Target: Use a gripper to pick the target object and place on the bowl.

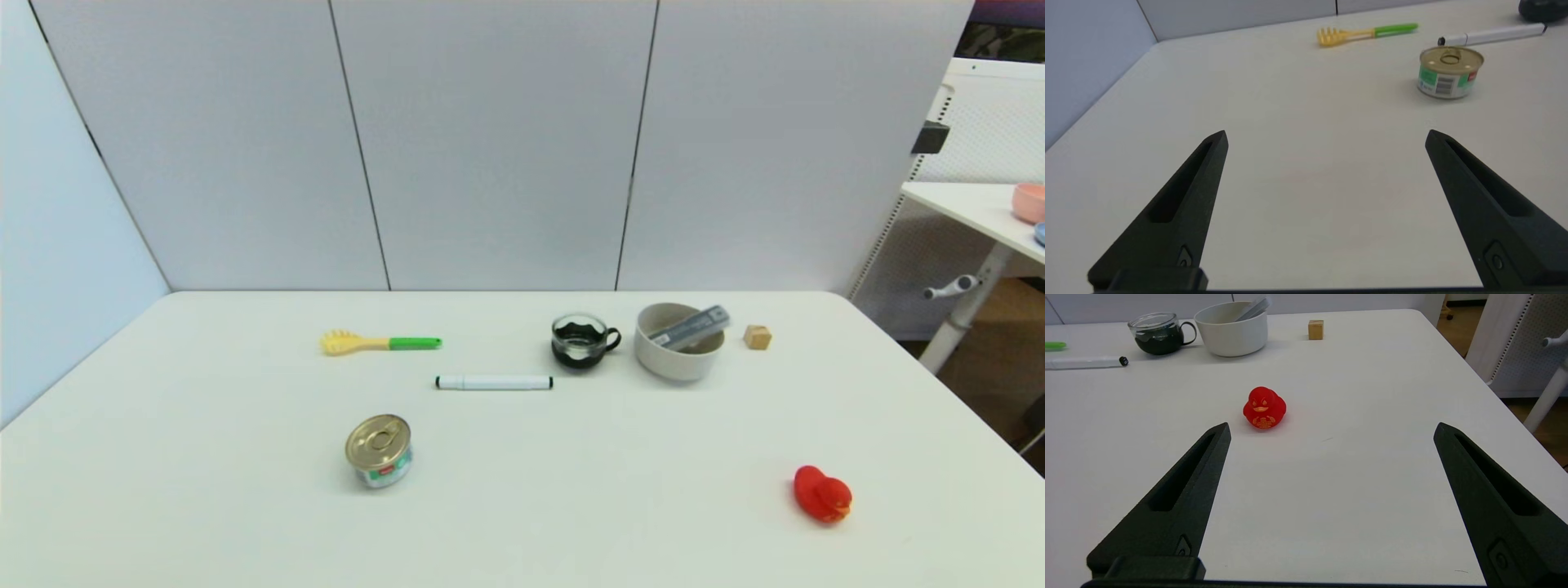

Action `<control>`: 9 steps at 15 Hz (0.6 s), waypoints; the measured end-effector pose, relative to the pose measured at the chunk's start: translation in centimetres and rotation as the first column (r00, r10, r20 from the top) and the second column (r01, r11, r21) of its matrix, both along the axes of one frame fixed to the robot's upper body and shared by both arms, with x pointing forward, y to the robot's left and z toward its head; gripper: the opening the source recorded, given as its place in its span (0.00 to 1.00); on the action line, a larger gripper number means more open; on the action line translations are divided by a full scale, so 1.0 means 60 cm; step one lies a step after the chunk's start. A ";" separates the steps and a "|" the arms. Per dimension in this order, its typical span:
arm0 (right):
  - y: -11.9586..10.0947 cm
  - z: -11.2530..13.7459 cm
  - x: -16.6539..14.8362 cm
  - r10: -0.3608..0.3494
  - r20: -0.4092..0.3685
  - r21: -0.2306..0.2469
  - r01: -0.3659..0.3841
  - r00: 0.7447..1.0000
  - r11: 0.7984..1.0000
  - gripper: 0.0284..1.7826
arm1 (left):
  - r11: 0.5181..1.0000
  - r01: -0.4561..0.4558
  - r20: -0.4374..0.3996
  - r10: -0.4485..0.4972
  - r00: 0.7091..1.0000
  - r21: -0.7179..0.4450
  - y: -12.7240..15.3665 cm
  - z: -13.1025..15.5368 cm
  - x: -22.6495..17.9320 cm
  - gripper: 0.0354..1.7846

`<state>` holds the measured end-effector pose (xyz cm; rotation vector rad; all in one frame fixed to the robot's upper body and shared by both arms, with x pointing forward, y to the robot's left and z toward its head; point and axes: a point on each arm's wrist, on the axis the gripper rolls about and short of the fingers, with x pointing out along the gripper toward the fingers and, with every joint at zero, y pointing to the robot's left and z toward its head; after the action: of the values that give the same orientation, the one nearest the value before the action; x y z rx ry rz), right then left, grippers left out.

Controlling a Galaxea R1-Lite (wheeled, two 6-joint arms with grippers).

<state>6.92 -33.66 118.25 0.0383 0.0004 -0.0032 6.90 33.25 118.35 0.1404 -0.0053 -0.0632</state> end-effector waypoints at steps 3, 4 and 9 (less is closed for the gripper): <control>0.000 0.000 0.000 0.000 0.000 0.000 0.000 1.000 1.000 0.96 | 1.000 -0.002 0.002 0.002 1.000 0.010 0.000 -0.001 0.000 0.96; 0.000 0.000 0.000 0.000 -0.001 0.000 0.000 1.000 1.000 0.96 | 1.000 -0.003 0.001 0.003 1.000 0.007 0.000 -0.001 0.000 0.96; 0.000 0.000 0.000 0.000 0.000 -0.001 0.000 1.000 1.000 0.96 | 0.996 -0.011 -0.007 0.010 1.000 -0.093 0.000 -0.002 0.000 0.96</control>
<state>6.92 -33.66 118.25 0.0370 0.0004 -0.0032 6.90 33.28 118.23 0.0470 -0.0012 -0.0528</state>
